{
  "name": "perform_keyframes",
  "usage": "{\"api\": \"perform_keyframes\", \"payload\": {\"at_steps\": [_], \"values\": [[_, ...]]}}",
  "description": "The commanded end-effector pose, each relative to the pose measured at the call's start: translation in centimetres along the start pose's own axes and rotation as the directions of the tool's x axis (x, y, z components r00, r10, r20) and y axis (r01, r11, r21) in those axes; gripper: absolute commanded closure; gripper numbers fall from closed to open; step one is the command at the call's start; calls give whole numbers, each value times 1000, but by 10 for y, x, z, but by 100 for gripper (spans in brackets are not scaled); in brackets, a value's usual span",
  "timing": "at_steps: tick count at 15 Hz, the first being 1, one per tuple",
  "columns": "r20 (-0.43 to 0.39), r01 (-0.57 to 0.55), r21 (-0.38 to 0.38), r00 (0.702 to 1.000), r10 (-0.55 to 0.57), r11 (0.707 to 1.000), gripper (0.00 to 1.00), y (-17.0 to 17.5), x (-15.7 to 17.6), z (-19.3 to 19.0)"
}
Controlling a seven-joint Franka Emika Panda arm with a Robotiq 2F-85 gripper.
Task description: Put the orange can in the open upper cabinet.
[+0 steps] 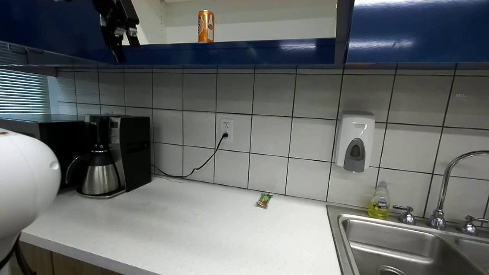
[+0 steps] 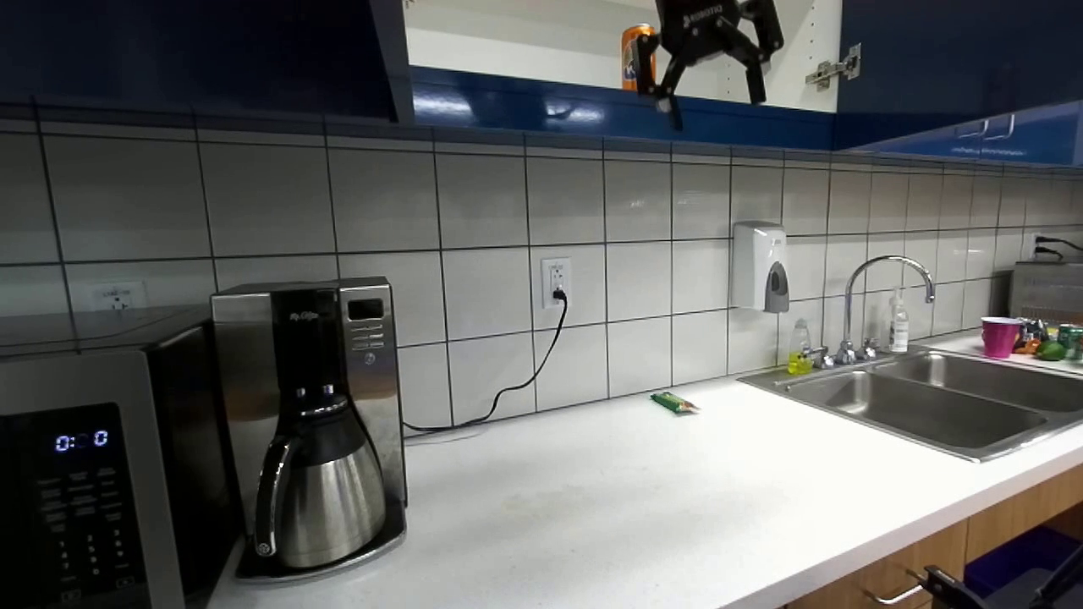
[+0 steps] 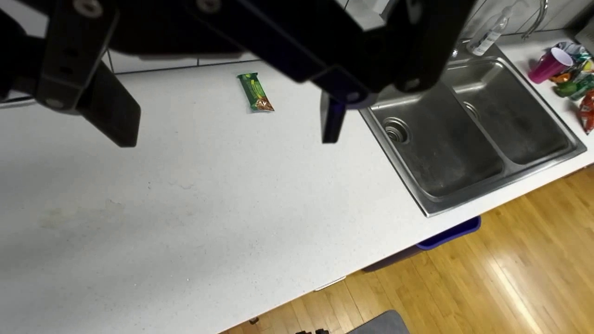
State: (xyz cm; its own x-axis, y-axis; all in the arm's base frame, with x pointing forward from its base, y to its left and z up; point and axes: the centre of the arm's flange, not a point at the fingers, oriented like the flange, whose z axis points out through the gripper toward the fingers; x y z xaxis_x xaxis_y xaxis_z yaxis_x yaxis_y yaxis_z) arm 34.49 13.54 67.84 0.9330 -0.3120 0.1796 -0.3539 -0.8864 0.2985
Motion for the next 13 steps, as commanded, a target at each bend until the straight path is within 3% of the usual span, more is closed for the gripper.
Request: {"api": "perform_keyframes", "payload": {"at_steps": [1, 6, 13], "values": [[0, -3, 2, 1000, 3, 1000, 0, 14, -16, 54], [31, -15, -20, 999, 16, 1000, 0, 21, -17, 90], [74, -31, -49, 997, 35, 998, 0, 13, -12, 99]]}}
